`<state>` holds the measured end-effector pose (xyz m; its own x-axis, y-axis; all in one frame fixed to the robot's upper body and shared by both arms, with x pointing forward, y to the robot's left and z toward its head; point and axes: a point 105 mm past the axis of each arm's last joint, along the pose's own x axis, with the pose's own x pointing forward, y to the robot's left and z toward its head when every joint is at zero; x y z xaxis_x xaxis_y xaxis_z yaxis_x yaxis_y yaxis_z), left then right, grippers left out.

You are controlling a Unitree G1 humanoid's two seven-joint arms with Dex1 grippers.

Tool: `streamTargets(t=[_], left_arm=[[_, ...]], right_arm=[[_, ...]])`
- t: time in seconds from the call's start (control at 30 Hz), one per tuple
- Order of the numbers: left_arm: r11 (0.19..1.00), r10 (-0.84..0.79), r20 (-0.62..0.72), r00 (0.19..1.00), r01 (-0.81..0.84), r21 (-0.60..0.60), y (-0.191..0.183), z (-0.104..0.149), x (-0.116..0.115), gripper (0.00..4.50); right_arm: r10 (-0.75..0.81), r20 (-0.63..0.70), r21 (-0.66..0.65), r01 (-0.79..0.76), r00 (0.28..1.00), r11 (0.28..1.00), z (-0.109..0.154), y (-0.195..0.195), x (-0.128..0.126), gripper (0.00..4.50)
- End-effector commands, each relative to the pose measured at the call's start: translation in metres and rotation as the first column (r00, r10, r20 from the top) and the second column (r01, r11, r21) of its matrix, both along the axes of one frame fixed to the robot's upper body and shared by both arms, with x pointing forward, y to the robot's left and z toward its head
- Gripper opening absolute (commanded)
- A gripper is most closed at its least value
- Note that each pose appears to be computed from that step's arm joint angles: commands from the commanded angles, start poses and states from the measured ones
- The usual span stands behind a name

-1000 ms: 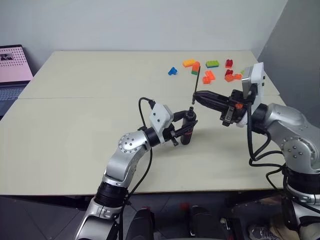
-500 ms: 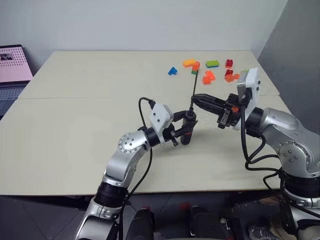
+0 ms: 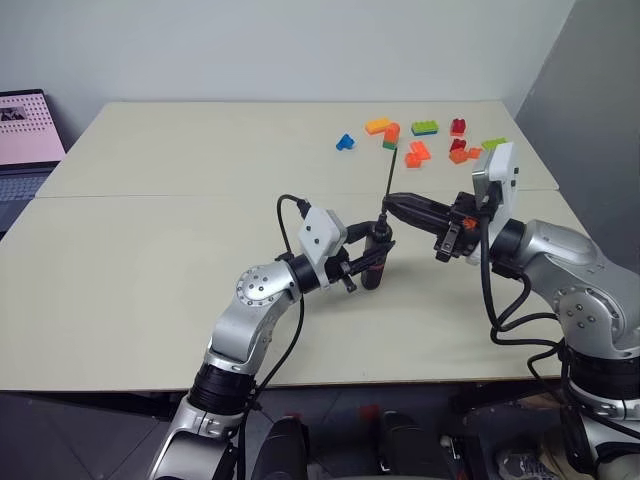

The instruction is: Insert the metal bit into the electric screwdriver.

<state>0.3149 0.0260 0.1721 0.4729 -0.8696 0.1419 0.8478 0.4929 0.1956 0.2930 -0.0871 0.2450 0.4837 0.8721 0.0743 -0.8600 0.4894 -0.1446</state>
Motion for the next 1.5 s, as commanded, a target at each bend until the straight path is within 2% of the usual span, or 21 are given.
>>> streamTargets(t=[0.03, 0.5, 0.73, 0.87, 1.03, 1.2, 1.3, 1.43, 1.5], left_arm=[[1.0, -0.012, 0.016, 1.0, 0.012, 0.003, -0.002, 0.002, -0.003, 1.62], [1.0, -0.012, 0.018, 1.0, 0.012, 0.002, -0.003, 0.002, -0.002, 1.62], [1.0, -0.011, 0.018, 1.0, 0.011, -0.001, -0.003, 0.002, -0.002, 1.62], [1.0, -0.013, 0.019, 1.0, 0.013, -0.002, -0.004, 0.003, -0.002, 1.62], [1.0, -0.016, 0.02, 1.0, 0.016, -0.004, -0.004, 0.004, -0.002, 1.62], [1.0, -0.002, 0.041, 0.999, 0.003, -0.026, -0.003, 0.017, 0.001, 1.62], [0.999, 0.013, 0.082, 0.997, -0.01, -0.037, 0.0, 0.034, 0.005, 1.62], [0.999, 0.041, 0.122, 0.992, -0.038, -0.03, 0.006, 0.052, 0.011, 1.62], [0.998, 0.049, 0.162, 0.986, -0.055, 0.034, 0.009, 0.056, 0.015, 1.62]], right_arm=[[0.013, 0.061, -0.022, -0.012, 0.998, 1.0, 0.006, 0.001, -0.006, 0.0], [0.082, 0.008, -0.115, -0.08, 0.997, 0.99, -0.012, 0.008, -0.009, 0.0], [0.056, 0.007, -0.091, -0.055, 0.998, 0.994, -0.005, 0.004, -0.007, 0.0], [0.073, 0.025, -0.068, -0.072, 0.997, 0.995, 0.006, -0.001, -0.012, 0.7], [0.08, 0.036, -0.076, -0.078, 0.996, 0.994, 0.01, -0.006, -0.013, 1.84], [0.053, 0.073, -0.114, -0.045, 0.996, 0.992, 0.014, -0.019, -0.012, 3.03], [0.028, 0.089, -0.171, -0.012, 0.996, 0.985, 0.011, -0.03, -0.012, 3.66], [0.016, 0.104, -0.244, 0.01, 0.994, 0.97, 0.007, -0.039, -0.014, 3.7], [0.008, 0.115, -0.277, 0.025, 0.993, 0.96, 0.006, -0.044, -0.015, 3.7]])
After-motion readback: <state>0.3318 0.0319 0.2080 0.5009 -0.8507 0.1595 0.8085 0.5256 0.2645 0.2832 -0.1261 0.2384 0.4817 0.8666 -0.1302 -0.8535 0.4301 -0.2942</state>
